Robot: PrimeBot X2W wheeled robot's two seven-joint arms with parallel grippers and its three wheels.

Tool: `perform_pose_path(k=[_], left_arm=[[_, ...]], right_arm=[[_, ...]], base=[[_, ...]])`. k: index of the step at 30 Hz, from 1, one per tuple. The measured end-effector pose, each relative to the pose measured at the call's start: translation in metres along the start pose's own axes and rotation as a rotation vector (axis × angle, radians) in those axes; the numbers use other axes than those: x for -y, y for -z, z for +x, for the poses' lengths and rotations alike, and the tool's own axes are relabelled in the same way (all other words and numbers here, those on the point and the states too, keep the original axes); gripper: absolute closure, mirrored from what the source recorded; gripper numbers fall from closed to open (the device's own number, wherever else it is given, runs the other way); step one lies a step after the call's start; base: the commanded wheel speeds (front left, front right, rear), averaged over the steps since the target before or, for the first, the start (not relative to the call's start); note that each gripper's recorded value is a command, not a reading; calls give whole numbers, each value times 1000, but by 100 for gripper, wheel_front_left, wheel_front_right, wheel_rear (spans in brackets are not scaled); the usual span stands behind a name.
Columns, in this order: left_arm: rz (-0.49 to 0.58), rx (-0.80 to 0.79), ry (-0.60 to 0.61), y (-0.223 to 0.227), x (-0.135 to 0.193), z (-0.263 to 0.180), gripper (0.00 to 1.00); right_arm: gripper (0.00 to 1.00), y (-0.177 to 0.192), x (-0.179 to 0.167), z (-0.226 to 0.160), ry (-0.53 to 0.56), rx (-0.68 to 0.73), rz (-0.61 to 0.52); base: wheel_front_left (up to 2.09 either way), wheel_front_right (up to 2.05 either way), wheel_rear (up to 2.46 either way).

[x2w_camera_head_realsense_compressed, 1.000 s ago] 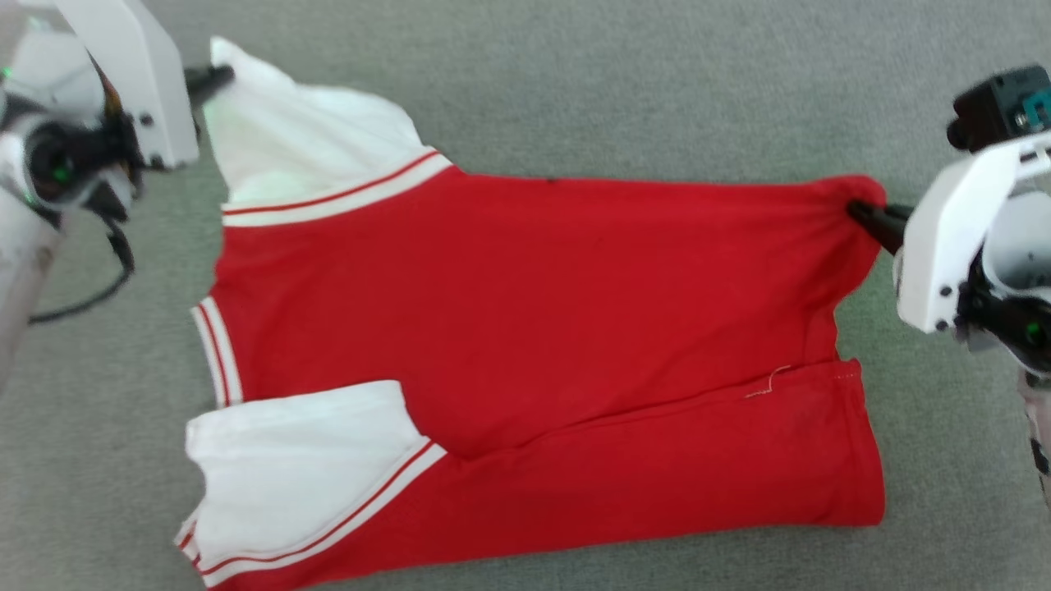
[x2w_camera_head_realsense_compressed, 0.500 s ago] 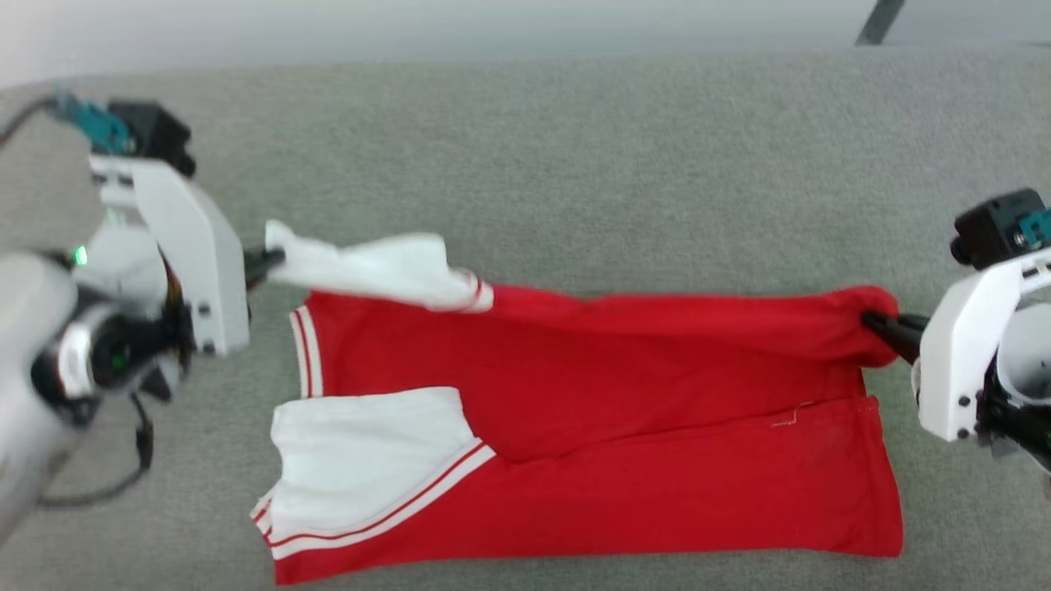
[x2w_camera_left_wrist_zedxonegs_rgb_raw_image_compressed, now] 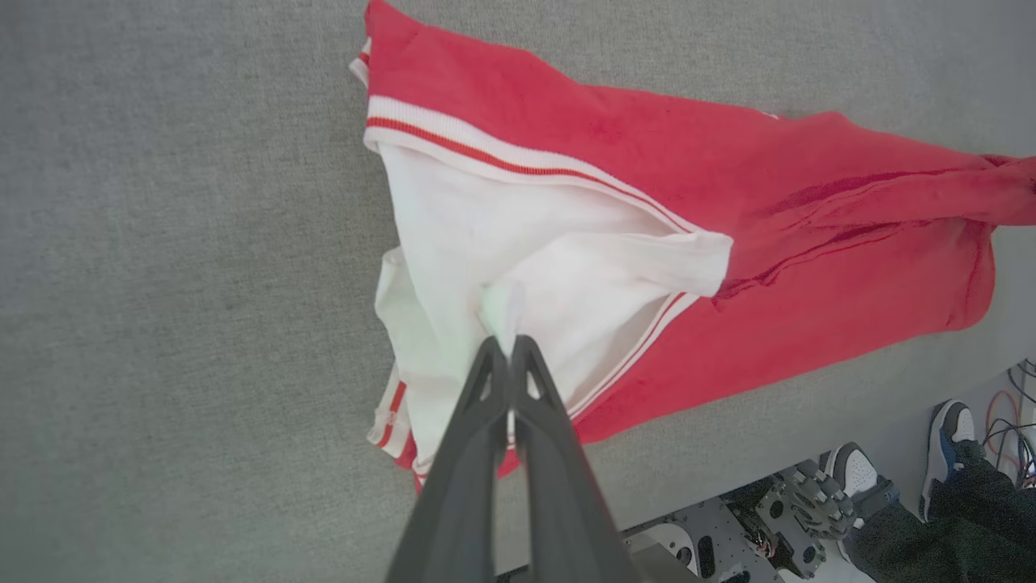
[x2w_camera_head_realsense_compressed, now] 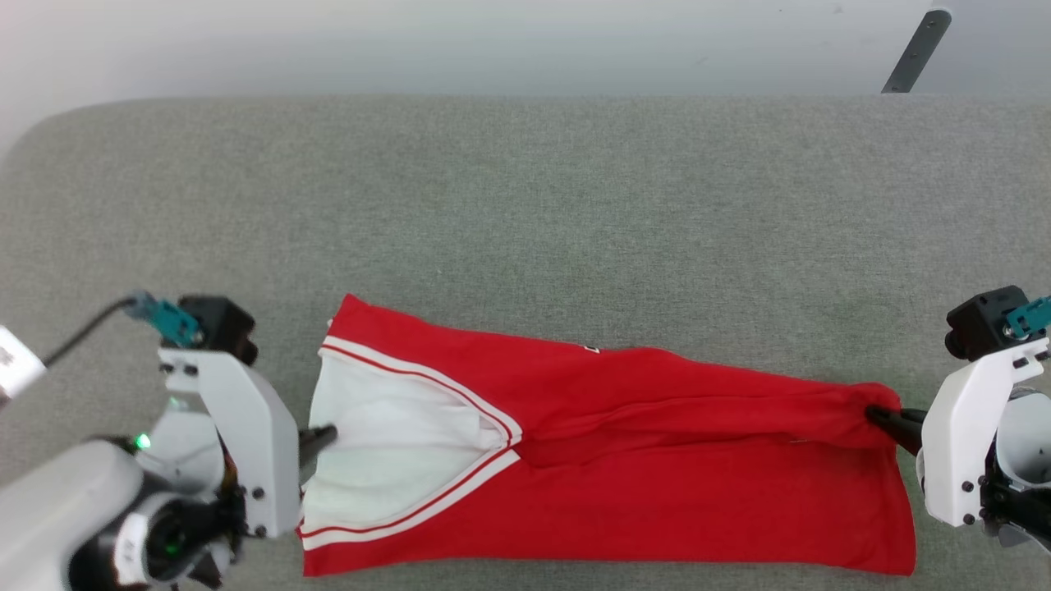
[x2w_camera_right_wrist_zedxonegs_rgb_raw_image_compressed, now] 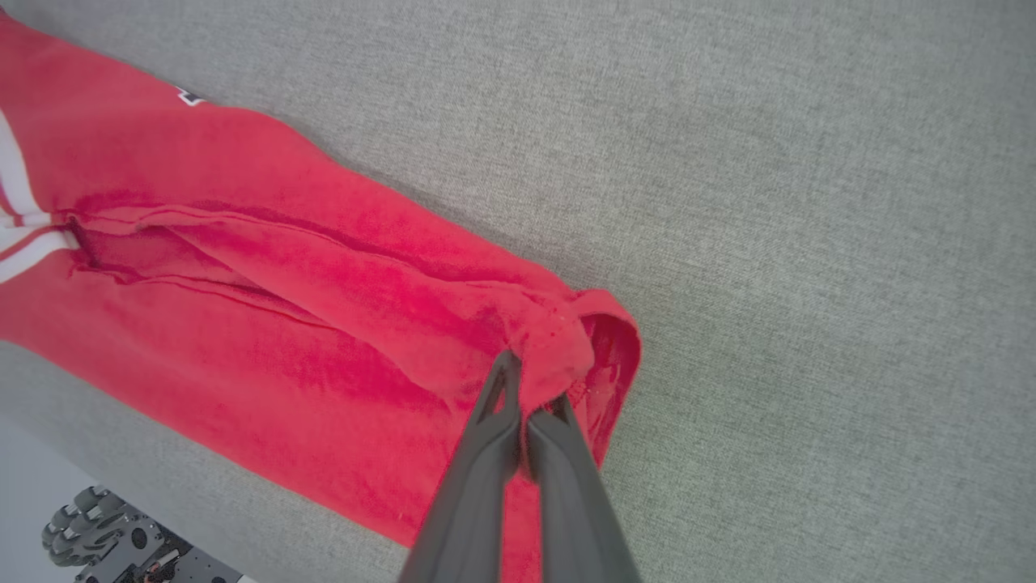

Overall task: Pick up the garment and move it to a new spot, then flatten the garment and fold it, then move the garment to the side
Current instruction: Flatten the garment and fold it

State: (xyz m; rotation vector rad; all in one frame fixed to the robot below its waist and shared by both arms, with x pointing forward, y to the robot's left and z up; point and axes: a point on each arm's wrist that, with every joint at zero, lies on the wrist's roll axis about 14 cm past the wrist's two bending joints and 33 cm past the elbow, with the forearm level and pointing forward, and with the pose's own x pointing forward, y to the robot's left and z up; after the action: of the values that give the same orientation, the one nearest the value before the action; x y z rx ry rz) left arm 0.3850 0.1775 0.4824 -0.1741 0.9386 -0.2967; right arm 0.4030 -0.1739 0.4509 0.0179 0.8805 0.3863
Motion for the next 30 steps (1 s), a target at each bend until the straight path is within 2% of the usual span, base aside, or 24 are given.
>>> perform_pose_path(k=[4,7,8,10,11,13,14,23,30], left_arm=[[-20,-38,26,17,7,7,100],[-30,-59,33,24,9,11,100],[-30,-56,38,25,10,11,80],[-27,-39,48,22,13,10,57],[-26,-28,48,21,14,9,35],[-24,-10,48,18,14,5,17],[-26,0,49,17,15,3,1],[-33,117,39,12,14,-20,0],[-32,273,23,3,10,-38,0]], right_arm=[[100,4,2,0,10,-6,2],[51,5,1,-2,13,-1,-2],[0,4,1,-3,14,5,-4],[0,2,0,-5,14,21,1],[0,3,-1,-6,10,24,8],[0,5,-4,-9,4,26,15],[0,5,-3,-12,6,32,14],[0,7,-6,-35,16,104,38],[0,17,-12,-48,16,144,74]], base=[[0,0,0],[0,0,0],[0,0,0],[0,0,0],[0,0,0],[0,0,0],[0,0,0],[0,0,0],[0,0,0]])
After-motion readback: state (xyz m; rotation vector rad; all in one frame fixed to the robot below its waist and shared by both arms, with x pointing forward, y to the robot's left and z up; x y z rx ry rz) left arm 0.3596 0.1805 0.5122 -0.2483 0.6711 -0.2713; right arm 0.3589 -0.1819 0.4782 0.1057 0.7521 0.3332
